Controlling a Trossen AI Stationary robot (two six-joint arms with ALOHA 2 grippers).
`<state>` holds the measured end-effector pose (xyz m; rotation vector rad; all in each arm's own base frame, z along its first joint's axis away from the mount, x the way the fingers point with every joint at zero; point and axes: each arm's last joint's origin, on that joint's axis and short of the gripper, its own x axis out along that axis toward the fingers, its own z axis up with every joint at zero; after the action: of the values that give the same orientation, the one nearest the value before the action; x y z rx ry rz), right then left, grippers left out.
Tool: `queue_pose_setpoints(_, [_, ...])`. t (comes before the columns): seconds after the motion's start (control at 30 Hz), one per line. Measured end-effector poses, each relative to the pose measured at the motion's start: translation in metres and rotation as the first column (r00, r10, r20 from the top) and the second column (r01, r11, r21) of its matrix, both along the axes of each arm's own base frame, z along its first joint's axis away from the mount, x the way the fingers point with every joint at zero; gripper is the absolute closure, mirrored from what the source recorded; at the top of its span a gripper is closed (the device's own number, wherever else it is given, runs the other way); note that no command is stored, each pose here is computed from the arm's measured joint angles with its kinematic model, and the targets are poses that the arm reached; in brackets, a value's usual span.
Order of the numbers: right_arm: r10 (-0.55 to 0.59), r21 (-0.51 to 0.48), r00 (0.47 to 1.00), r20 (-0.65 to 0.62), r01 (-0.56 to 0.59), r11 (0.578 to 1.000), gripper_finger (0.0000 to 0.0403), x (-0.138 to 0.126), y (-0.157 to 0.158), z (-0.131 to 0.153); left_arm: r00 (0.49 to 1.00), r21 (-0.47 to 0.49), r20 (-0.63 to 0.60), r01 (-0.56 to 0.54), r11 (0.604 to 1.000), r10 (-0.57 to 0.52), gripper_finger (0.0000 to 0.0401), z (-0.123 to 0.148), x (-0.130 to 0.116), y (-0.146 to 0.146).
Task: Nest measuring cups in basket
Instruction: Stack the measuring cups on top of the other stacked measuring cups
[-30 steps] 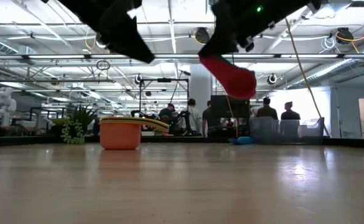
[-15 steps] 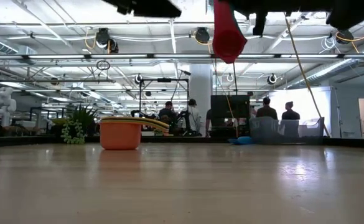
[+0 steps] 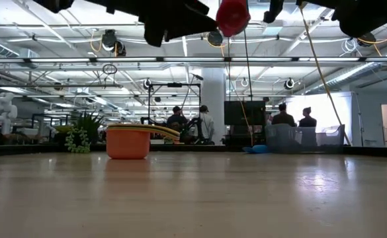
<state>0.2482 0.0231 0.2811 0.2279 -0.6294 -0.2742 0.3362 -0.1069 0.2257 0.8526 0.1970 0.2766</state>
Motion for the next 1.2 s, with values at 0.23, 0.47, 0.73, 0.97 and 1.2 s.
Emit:
queue_pose_setpoints(0.23, [0.073, 0.023, 0.994, 0.085, -0.075, 0.997, 0.0398, 0.004, 0.001, 0.004, 0.998, 0.226, 0.065, -0.017, 0.974, 0.003, 0.0074, -0.001, 0.017, -0.003])
queue_pose_setpoints(0.47, [0.077, 0.034, 0.991, 0.110, -0.081, 0.996, 0.0397, 0.005, 0.001, 0.007, 0.998, 0.374, 0.042, -0.065, 0.925, 0.053, 0.0098, 0.011, 0.034, 0.008])
queue_pose_setpoints(0.73, [0.085, 0.051, 0.989, 0.118, -0.091, 0.995, 0.0396, 0.005, 0.000, 0.007, 0.989, 0.378, 0.090, -0.140, 0.915, 0.114, 0.0118, 0.033, 0.050, 0.042])
queue_pose_setpoints(0.97, [0.054, 0.061, 0.991, 0.121, -0.062, 0.996, 0.0395, 0.003, -0.001, 0.009, 0.990, 0.341, 0.104, -0.127, 0.932, 0.096, 0.0127, 0.034, 0.054, 0.054])
queue_pose_setpoints(1.2, [0.043, 0.078, 0.991, 0.126, -0.054, 0.996, 0.0395, 0.004, -0.005, 0.009, 0.992, 0.342, 0.081, -0.123, 0.932, 0.101, 0.0188, 0.031, 0.057, 0.075])
